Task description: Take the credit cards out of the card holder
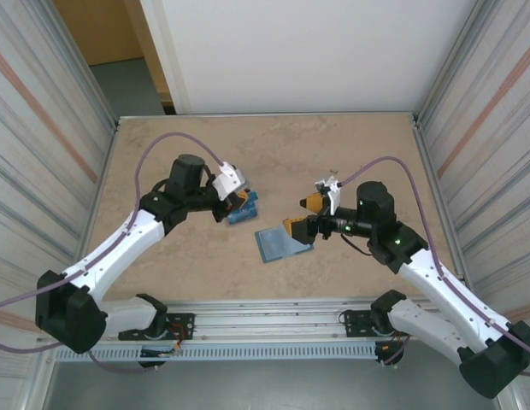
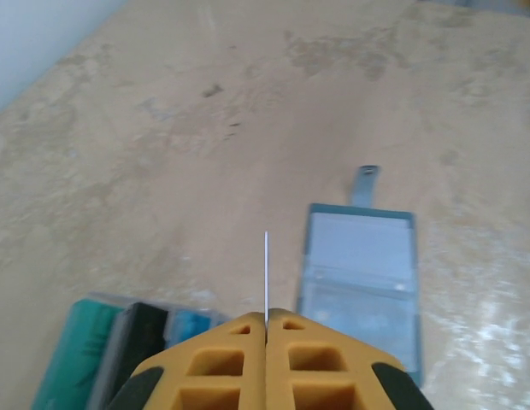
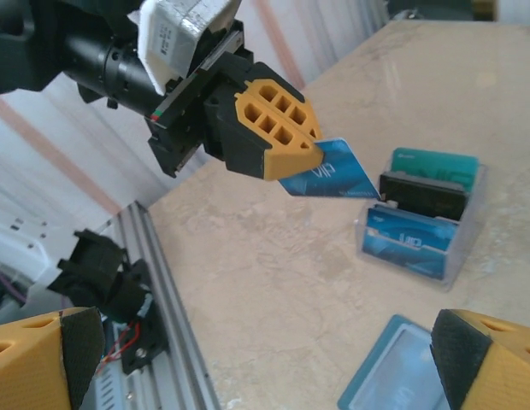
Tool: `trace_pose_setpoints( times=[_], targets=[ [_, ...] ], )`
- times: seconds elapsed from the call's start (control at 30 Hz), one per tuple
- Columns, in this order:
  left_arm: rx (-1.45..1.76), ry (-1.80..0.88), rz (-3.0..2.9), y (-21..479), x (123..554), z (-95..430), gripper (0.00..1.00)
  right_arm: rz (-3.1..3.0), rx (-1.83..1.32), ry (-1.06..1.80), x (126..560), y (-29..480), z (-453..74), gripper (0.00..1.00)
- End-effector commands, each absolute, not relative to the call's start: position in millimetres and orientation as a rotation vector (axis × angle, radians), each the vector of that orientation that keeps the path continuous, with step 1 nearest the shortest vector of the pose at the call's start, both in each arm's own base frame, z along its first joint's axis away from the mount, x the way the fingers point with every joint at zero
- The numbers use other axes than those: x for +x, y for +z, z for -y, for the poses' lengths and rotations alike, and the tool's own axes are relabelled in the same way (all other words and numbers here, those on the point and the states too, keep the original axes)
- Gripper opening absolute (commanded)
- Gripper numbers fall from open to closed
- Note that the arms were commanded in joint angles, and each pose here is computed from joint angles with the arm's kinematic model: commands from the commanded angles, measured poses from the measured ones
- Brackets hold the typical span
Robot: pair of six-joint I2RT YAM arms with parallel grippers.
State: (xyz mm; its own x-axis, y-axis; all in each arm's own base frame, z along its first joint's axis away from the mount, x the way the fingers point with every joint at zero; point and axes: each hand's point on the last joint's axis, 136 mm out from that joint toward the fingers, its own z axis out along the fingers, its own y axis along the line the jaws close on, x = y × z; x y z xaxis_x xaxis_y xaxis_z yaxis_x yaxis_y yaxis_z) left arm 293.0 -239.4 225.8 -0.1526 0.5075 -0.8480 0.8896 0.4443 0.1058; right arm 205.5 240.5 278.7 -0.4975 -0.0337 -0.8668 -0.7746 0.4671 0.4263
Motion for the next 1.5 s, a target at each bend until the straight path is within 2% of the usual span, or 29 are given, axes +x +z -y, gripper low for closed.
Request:
trace_pose_setpoints(
  times=[0.0, 0.37, 0.57, 1.13, 1.37, 1.47],
  targets=[
    [1.222, -0.463, -1.728, 220, 317, 234, 0.0, -1.876, -0.561, 1.03, 219, 288, -227, 0.99],
    [1.377, -0.406, -1.812, 155, 344, 236, 0.0, -1.931, -0.363, 0.918, 246, 281, -206, 0.99],
    [1.422, -0.428, -1.877, 128, 349, 237, 0.0, -1.944, -0.368, 0.932, 248, 276, -207, 0.99],
    [1.456, -0.41, -1.98, 96, 357, 233, 0.01, -1.965, -0.366, 0.931, 248, 271, -208, 0.99],
    [1.453, -0.412, -1.998, 94, 356, 231, 0.1, -1.979, -0.35, 0.916, 248, 271, -205, 0.99],
    [1.451, -0.403, -2.002, 94, 356, 230, 0.21, -1.98, -0.344, 0.91, 249, 271, -203, 0.99]
  ],
)
